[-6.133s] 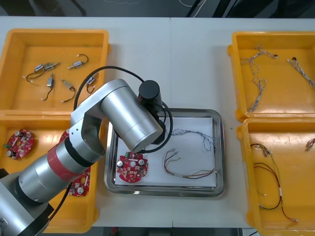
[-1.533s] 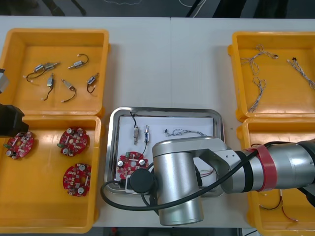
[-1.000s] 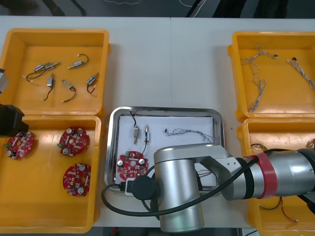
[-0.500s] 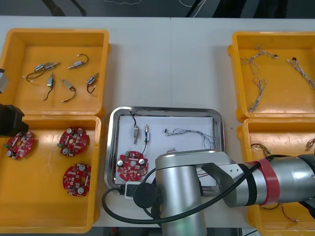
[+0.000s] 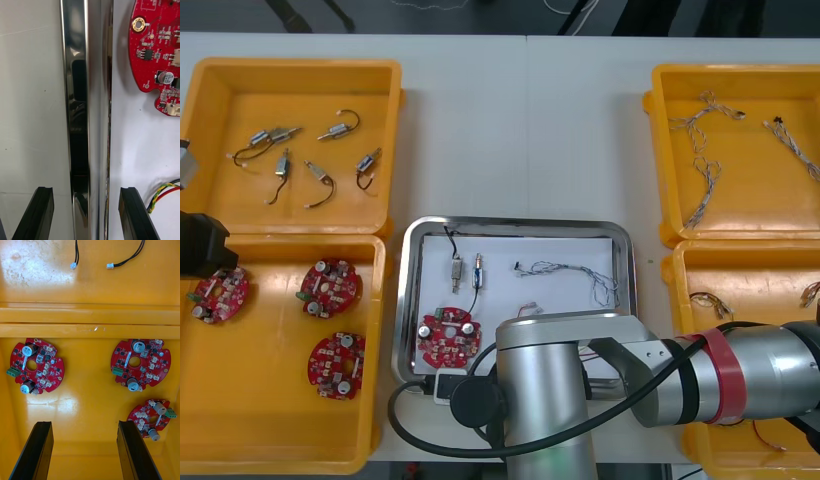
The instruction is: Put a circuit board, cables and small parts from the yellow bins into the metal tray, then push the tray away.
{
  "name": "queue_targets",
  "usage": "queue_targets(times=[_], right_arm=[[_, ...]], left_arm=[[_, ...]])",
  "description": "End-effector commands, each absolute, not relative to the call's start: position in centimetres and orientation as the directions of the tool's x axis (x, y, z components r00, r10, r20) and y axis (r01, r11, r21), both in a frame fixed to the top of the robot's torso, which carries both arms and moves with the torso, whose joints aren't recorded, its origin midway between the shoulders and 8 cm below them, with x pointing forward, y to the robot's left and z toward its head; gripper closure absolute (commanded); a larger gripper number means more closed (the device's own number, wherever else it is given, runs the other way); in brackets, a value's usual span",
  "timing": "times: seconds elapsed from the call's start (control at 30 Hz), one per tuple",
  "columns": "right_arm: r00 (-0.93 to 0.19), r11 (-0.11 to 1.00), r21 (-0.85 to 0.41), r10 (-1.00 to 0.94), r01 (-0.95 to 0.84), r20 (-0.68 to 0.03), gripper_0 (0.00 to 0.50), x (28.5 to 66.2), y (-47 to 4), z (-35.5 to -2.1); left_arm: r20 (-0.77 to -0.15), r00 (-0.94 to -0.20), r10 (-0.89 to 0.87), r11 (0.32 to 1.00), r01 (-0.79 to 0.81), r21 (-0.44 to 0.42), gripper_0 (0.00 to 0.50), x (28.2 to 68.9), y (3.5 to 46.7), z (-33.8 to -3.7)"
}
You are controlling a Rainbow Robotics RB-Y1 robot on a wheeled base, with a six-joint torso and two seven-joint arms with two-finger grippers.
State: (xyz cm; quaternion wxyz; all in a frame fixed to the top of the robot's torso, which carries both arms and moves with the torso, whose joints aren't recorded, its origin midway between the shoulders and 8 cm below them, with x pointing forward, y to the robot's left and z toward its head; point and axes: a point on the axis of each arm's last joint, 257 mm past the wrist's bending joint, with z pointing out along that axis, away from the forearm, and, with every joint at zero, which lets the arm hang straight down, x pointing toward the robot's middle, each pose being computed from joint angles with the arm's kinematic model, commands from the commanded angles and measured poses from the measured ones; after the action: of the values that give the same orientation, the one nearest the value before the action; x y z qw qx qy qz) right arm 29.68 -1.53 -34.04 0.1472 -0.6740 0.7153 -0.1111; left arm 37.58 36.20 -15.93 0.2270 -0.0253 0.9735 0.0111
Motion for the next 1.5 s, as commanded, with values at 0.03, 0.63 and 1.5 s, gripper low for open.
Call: queue_targets(times=[0.03, 0.63, 1.5], right_arm=[[-0.002, 0.027, -0.349, -0.998, -0.937, -0.070, 0.000, 28.5, -0.2, -34.1], [0.005, 0.019, -0.347, -0.998, -0.938, -0.070, 0.405, 28.3, -0.1, -34.1], [0.039, -0.023, -0.370, -0.999, -0.929, -0.035, 0.453, 30.9, -0.8, -31.9]], left_arm=[[-0.466, -0.884, -0.020, 0.995, -0.062, 0.073, 0.000, 37.2, 38.2, -14.5], [-0.466, -0.884, -0.020, 0.995, -0.062, 0.073, 0.000, 37.2, 38.2, -14.5], [-0.466, -0.884, -0.020, 0.995, -0.062, 0.073, 0.000, 37.2, 38.2, -14.5]])
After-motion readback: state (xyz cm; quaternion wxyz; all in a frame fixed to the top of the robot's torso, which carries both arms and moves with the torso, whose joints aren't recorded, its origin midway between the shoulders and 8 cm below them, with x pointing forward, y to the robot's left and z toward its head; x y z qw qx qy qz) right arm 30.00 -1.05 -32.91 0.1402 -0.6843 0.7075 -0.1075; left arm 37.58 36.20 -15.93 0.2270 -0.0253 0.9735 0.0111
